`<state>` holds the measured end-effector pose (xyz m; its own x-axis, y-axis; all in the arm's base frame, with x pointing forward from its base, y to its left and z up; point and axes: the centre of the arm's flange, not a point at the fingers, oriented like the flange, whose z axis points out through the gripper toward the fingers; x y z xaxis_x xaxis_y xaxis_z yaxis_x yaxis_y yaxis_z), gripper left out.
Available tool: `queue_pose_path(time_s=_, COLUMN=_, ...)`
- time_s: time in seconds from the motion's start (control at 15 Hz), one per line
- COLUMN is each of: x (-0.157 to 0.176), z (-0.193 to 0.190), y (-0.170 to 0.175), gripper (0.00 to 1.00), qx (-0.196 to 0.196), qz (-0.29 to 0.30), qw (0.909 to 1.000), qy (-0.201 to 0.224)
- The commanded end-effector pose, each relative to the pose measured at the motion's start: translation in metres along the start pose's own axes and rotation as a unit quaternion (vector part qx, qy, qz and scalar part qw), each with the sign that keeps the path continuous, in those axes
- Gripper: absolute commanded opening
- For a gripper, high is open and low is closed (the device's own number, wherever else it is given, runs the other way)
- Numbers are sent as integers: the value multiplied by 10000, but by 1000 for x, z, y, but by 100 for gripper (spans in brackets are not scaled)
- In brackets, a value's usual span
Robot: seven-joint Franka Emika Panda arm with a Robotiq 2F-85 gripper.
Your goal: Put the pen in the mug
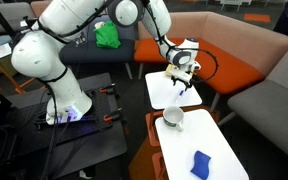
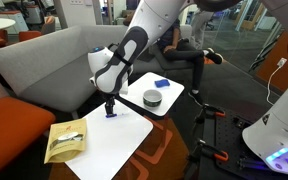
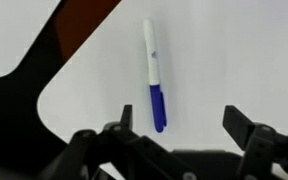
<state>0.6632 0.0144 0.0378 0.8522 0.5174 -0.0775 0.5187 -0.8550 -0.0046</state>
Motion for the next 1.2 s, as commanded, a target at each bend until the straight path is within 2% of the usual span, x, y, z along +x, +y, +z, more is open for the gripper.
queue_pose_path(time_s=0.0, x=30, z=12, y=15, gripper=92, qx=120, qz=-132, qw=9997, qy=-164)
queue_pose_path(time_s=0.07, x=35, z=15, y=17, gripper=91, qx=154, qz=-134, qw=9996, qy=-189)
queue_pose_path(time_s=0.13, x=39, z=17, y=19, gripper=84, qx=185, qz=-115, qw=9995, qy=-216)
queue_pose_path(time_s=0.27, x=43, z=21, y=21, gripper=58, qx=238, qz=-68, qw=9994, qy=-250)
queue_pose_path(time_s=0.4, x=45, z=25, y=24, gripper=45, qx=268, qz=-31, qw=9992, qy=-298)
queue_pose_path(time_s=0.53, x=46, z=29, y=27, gripper=46, qx=290, qz=-15, qw=9990, qy=-335)
queue_pose_path(time_s=0.8, x=50, z=37, y=30, gripper=56, qx=331, qz=-40, qw=9986, qy=-399)
queue_pose_path(time_s=0.93, x=52, z=40, y=30, gripper=54, qx=341, qz=-41, qw=9985, qy=-426)
queue_pose_path(time_s=1.0, x=52, z=42, y=30, gripper=51, qx=344, qz=-40, qw=9985, qy=-432)
queue_pose_path(time_s=1.07, x=53, z=43, y=30, gripper=27, qx=351, qz=-33, qw=9984, qy=-442)
queue_pose_path(time_s=1.13, x=53, z=44, y=30, gripper=27, qx=352, qz=-35, qw=9984, qy=-442)
